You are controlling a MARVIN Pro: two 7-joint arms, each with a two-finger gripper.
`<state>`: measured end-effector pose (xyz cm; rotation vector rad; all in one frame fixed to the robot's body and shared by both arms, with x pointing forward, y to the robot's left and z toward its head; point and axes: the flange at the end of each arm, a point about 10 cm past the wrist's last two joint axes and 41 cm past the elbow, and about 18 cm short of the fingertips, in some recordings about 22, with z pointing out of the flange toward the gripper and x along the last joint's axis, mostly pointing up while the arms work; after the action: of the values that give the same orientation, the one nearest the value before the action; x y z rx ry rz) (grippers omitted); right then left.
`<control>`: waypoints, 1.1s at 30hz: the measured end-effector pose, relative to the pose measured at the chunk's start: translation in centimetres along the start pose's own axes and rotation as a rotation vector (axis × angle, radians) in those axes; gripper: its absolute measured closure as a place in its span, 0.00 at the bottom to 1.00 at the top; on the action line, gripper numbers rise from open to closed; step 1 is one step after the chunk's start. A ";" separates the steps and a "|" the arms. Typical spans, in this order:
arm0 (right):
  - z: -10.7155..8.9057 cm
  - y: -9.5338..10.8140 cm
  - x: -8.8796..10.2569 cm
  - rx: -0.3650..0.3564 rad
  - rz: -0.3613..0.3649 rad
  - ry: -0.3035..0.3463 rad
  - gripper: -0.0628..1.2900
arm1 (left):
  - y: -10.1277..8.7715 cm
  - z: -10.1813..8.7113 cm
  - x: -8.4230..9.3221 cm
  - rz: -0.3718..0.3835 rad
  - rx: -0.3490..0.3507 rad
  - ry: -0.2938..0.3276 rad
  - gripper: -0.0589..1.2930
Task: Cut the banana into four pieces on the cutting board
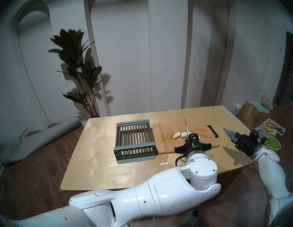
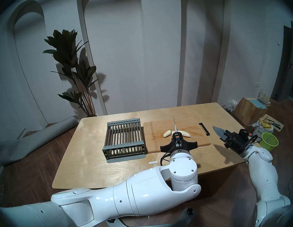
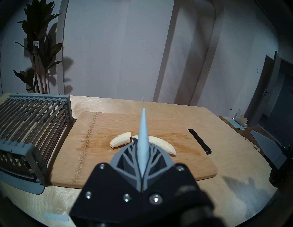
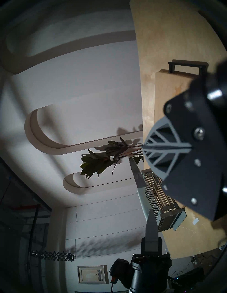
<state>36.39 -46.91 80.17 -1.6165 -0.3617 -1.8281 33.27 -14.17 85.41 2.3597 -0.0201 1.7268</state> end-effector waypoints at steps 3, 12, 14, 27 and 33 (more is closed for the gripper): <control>-0.5 -0.5 0.2 0.002 -0.011 0.008 0.98 | 0.2 -0.2 -0.4 0.006 -0.010 -0.006 0.98; -0.9 -2.6 0.9 0.017 -0.036 0.030 0.98 | 0.2 1.2 -2.2 0.050 -0.011 -0.032 0.98; -0.9 -2.9 1.0 0.013 -0.036 0.032 0.98 | 0.2 1.8 -2.5 0.060 -0.006 -0.036 0.98; -1.2 -4.8 2.1 -0.055 -0.038 0.024 0.98 | 0.0 4.9 -3.5 0.091 0.016 -0.035 0.98; -0.4 -5.3 2.9 -0.087 -0.047 0.009 0.98 | 0.4 4.8 -3.6 0.084 0.007 -0.035 0.98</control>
<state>32.69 -44.03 84.00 -1.6706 -0.3226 -1.9096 36.58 -15.84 80.74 2.4262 -0.1212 1.7252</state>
